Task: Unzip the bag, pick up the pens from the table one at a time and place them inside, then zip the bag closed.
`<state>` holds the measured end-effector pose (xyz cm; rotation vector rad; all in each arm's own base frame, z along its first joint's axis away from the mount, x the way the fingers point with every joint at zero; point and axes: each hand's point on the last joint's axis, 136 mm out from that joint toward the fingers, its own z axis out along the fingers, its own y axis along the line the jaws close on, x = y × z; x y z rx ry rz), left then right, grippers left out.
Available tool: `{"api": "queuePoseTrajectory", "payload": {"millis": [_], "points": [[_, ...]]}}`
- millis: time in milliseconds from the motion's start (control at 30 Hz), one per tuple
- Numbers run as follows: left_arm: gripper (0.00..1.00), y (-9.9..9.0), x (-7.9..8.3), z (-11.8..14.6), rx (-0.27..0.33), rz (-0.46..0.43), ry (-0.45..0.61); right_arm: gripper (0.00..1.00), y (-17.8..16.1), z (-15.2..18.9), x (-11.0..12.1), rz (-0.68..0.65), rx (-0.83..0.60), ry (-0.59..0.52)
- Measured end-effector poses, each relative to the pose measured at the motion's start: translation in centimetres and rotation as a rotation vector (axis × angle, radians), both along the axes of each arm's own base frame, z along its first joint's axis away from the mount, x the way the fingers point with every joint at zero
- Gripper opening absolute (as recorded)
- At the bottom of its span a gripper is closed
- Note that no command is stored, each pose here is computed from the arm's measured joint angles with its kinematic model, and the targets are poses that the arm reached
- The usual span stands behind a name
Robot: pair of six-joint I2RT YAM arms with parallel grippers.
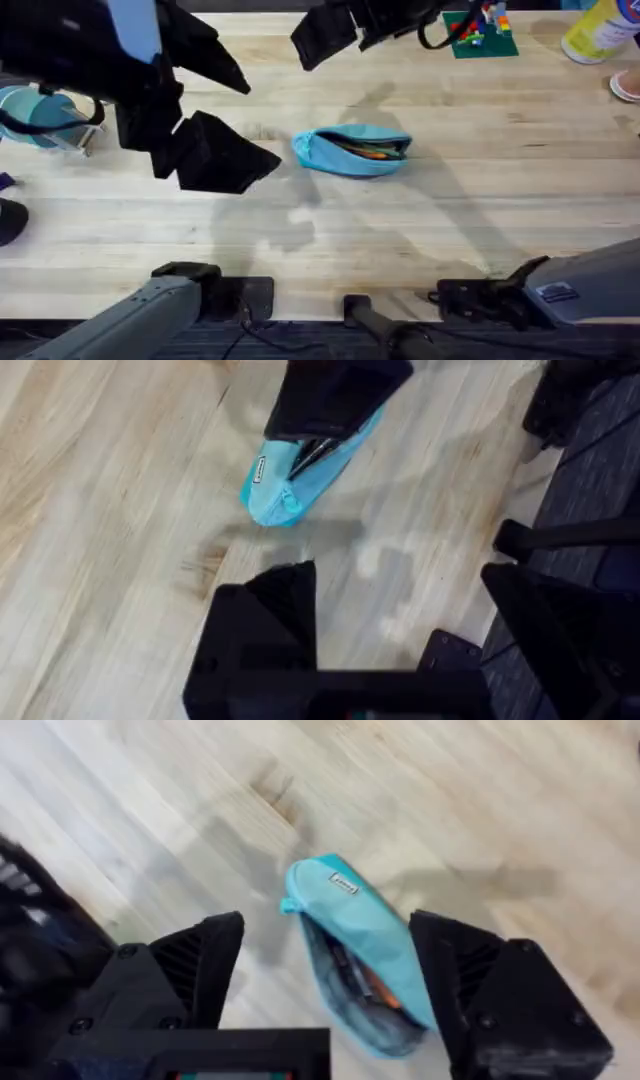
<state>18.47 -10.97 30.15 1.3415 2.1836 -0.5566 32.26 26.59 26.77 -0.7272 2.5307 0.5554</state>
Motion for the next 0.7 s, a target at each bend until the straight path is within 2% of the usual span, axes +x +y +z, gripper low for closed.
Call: {"api": "queuePoseTrajectory", "payload": {"millis": [233, 500, 700], "points": [[0.993, 0.0, 0.0, 0.0, 0.000, 0.000, 0.000, 0.998, 0.0, -0.3, -0.8, -0.142, 0.049, 0.126], [0.993, 0.0, 0.0, 0.0, 0.000, 0.000, 0.000, 0.997, 0.0, -0.7, -2.0, -0.172, 0.058, 0.203], [0.993, 0.0, 0.0, 0.0, 0.000, 0.000, 0.000, 0.997, -0.1, -0.7, -2.0, -0.179, 0.060, 0.211]]}}
